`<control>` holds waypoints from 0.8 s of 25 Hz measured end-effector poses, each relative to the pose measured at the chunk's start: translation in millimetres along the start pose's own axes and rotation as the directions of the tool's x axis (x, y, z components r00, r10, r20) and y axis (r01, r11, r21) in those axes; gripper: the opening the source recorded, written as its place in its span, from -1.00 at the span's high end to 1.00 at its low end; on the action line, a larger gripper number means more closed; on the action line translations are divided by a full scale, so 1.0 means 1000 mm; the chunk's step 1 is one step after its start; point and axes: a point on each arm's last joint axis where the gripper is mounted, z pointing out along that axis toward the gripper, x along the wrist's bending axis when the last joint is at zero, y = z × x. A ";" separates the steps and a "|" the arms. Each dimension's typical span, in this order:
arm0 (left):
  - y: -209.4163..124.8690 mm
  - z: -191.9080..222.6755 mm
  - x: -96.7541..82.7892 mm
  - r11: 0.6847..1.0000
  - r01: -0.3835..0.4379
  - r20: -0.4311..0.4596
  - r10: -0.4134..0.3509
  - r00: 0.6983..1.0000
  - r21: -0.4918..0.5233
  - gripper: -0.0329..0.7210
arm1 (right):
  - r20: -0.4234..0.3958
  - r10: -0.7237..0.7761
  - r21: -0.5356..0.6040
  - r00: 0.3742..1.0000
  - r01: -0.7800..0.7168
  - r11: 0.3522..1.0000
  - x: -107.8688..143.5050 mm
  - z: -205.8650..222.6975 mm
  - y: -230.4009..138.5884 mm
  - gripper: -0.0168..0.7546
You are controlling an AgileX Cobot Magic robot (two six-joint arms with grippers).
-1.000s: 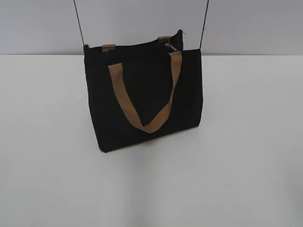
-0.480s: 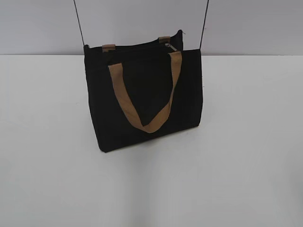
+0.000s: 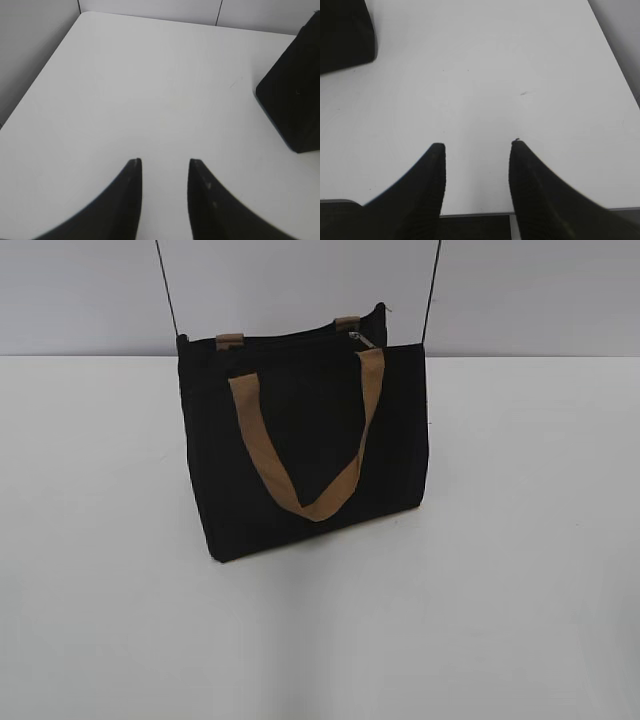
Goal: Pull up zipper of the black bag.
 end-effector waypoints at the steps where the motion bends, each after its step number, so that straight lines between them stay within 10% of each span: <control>1: 0.000 0.000 0.000 1.000 0.000 0.000 0.000 1.000 0.000 0.29 | 0.000 0.000 0.000 1.000 0.000 1.000 0.000 0.000 0.000 0.12; 20: 0.000 0.000 0.000 1.000 0.000 -0.001 0.000 1.000 0.000 0.29 | 0.000 0.000 0.000 1.000 0.000 1.000 0.000 0.000 0.000 0.12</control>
